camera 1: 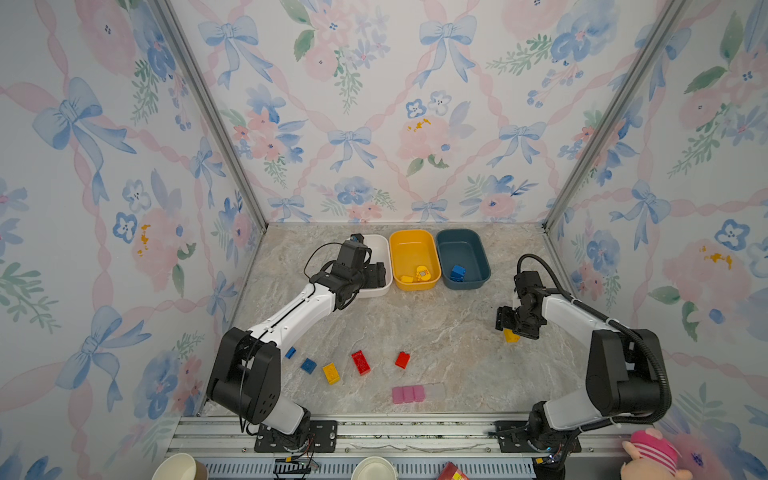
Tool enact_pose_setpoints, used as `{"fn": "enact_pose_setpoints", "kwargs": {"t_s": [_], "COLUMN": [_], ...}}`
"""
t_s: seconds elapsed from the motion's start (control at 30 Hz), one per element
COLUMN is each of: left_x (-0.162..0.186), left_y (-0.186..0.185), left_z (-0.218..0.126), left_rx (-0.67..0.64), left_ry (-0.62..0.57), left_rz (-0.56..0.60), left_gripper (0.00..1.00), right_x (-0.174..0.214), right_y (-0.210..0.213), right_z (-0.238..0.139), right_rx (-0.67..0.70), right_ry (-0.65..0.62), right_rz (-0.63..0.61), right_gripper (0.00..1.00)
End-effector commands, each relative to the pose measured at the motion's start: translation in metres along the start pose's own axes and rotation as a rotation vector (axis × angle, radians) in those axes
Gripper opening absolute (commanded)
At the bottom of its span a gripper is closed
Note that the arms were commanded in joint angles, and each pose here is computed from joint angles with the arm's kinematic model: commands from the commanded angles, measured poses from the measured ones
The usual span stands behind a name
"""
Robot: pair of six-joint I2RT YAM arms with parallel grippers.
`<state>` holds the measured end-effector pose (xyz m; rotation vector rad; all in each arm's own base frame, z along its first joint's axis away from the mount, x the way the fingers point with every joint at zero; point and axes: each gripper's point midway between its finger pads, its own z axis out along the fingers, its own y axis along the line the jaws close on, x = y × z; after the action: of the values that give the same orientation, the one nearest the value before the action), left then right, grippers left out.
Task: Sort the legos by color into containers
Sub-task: 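Grasp the yellow 2x2 brick with the right gripper while the left gripper withdraws, then carry the yellow brick to the yellow tub with the right gripper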
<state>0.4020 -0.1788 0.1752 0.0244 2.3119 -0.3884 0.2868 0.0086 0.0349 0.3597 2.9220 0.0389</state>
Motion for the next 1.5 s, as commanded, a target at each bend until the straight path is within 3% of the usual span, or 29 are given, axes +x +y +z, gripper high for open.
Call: {"fn": "enact_pose_setpoints", "kwargs": {"t_s": [0.0, 0.37, 0.7, 0.83, 1.03, 1.33, 1.47], "left_x": [-0.002, 0.007, 0.01, 0.013, 0.02, 0.033, 0.039], "left_y": [-0.005, -0.004, 0.001, 0.005, 0.011, 0.022, 0.025], "left_z": [-0.006, -0.01, -0.017, -0.022, -0.03, -0.037, -0.039], "left_rx": [0.026, 0.044, 0.049, 0.051, 0.052, 0.042, 0.036], "left_ry": [-0.018, -0.024, -0.037, -0.044, -0.052, -0.047, -0.044], "left_rz": [-0.012, -0.035, -0.046, -0.058, -0.077, -0.097, -0.103], "left_gripper": [0.88, 0.89, 0.91, 0.92, 0.94, 0.95, 0.96], "right_x": [0.001, 0.002, 0.004, 0.001, -0.011, -0.047, -0.065], "right_y": [-0.002, -0.003, 0.005, 0.015, 0.054, 0.153, 0.199], "right_z": [0.003, 0.008, 0.005, -0.003, -0.03, -0.082, -0.086], "right_rx": [0.001, 0.02, 0.038, 0.031, -0.018, -0.135, -0.181], "right_ry": [0.013, 0.047, 0.042, 0.022, -0.041, -0.184, -0.212], "right_rz": [0.008, -0.002, -0.029, -0.053, -0.122, -0.283, -0.347], "right_gripper": [0.72, 0.58, 0.31, 0.26, 0.25, 0.25, 0.25]}}
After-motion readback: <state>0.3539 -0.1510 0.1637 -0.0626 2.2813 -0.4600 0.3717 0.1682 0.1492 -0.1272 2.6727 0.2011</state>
